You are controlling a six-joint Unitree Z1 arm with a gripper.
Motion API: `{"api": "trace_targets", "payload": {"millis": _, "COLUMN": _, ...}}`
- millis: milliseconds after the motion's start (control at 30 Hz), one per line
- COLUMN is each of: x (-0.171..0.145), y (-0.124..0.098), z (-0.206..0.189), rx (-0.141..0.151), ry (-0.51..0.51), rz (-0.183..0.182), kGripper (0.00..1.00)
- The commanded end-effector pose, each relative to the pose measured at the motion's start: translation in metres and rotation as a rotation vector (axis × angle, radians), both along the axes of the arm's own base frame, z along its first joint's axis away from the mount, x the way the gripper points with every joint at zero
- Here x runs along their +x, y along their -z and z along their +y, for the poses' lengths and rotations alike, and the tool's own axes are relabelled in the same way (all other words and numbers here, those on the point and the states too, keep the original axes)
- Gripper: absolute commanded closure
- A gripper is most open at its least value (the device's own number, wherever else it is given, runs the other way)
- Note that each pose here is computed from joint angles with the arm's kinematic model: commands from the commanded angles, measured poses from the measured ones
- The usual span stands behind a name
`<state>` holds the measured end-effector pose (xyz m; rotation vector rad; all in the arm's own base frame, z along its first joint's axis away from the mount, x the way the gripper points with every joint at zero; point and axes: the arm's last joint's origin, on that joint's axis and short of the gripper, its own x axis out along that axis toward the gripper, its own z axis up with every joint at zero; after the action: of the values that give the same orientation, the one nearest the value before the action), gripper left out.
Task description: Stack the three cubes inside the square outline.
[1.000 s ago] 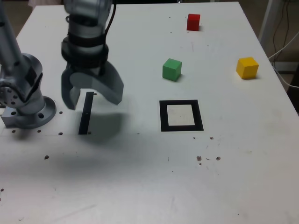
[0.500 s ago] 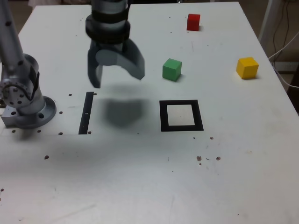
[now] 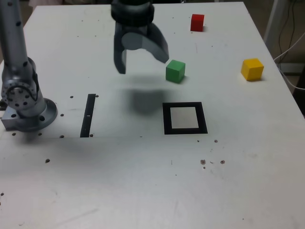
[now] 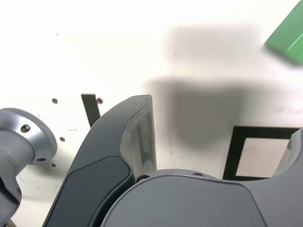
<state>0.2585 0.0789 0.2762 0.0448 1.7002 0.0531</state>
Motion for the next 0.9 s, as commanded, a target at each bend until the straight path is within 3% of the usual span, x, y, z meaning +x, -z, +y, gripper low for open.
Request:
{"api": "trace_targets", "payload": {"millis": 0, "x": 0.004, "y": -0.001, "z": 0.009, "rx": -0.003, "ry": -0.002, "rz": 0.003, "kGripper": 0.00}}
{"api": "trace_targets", "payload": {"millis": 433, "x": 0.029, "y": 0.000, "z": 0.061, "rx": -0.009, "ry": 0.030, "rz": 0.017, "kGripper": 0.00}}
{"api": "trace_targets", "payload": {"millis": 867, "x": 0.060, "y": -0.007, "z": 0.110, "rx": 0.002, "ry": 0.040, "rz": -0.003, "kGripper": 0.00}}
